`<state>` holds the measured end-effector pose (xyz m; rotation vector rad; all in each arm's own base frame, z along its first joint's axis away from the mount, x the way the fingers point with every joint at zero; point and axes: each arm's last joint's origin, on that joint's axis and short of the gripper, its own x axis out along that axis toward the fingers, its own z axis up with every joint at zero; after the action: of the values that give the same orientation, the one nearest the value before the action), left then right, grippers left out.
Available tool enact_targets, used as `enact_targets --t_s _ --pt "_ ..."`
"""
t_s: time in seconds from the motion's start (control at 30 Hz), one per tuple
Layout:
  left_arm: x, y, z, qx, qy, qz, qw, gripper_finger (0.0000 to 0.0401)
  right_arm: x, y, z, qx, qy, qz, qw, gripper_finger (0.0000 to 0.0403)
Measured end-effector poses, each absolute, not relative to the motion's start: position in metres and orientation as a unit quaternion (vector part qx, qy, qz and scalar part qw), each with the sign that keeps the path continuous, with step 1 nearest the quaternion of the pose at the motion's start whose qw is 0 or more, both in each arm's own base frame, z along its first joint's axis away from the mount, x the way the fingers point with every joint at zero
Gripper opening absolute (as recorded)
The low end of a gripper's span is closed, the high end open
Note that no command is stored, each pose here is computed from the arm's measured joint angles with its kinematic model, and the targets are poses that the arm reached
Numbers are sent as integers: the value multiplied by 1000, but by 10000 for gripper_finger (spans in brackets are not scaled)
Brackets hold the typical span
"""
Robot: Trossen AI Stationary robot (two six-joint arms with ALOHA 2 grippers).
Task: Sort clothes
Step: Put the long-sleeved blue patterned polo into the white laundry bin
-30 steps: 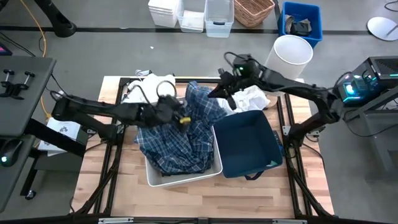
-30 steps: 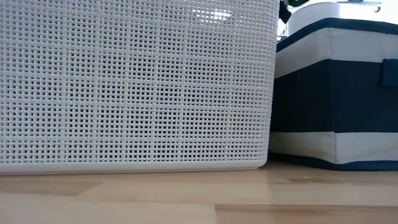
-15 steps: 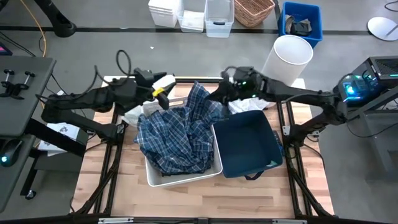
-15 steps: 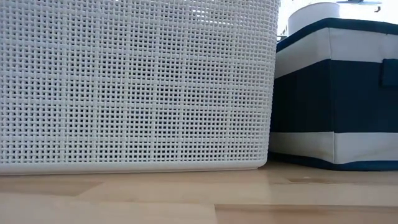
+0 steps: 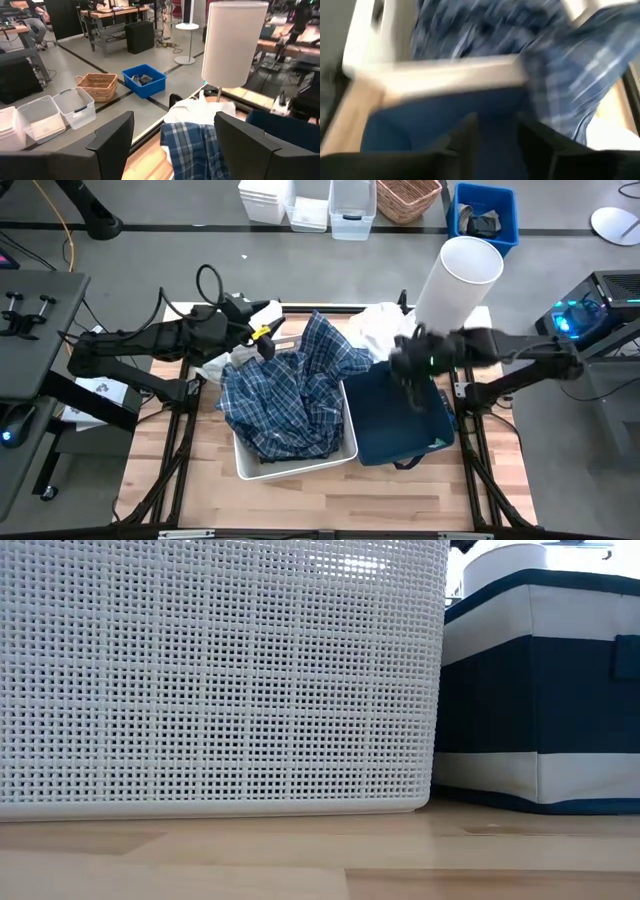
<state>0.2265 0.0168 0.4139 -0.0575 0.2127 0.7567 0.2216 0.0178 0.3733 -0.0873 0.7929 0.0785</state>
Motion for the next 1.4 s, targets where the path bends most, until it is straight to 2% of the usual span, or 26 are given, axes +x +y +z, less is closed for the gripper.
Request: enact_targets --t_s 0.13,0.23,0.3,0.4,0.53,0.7,1.1,1.23,1.33,1.4 --pt "228 17 413 -26 107 369 923 266 229 49 358 -159 425 3 891 206" --pt "228 17 413 -27 107 369 923 266 242 57 349 -247 420 -98 868 249" --pt "228 17 413 -27 107 369 923 266 253 56 343 -238 410 -169 864 269" --pt "228 17 413 -27 107 369 923 266 262 56 333 -202 422 -179 865 284" --pt "228 17 413 -26 108 369 923 266 269 62 327 -167 423 -165 875 288" --pt "228 17 413 -15 112 367 923 266 278 62 323 -151 408 -188 880 289" --pt "228 17 413 -7 115 366 924 266 314 42 295 -200 417 -269 845 289" --pt "228 17 413 -6 115 365 924 266 324 25 281 -222 437 -309 815 287" --pt "228 17 413 -5 116 365 924 266 332 8 278 -240 432 -346 797 263" --pt "228 17 413 -5 116 365 924 266 336 -3 279 -245 426 -360 793 225"
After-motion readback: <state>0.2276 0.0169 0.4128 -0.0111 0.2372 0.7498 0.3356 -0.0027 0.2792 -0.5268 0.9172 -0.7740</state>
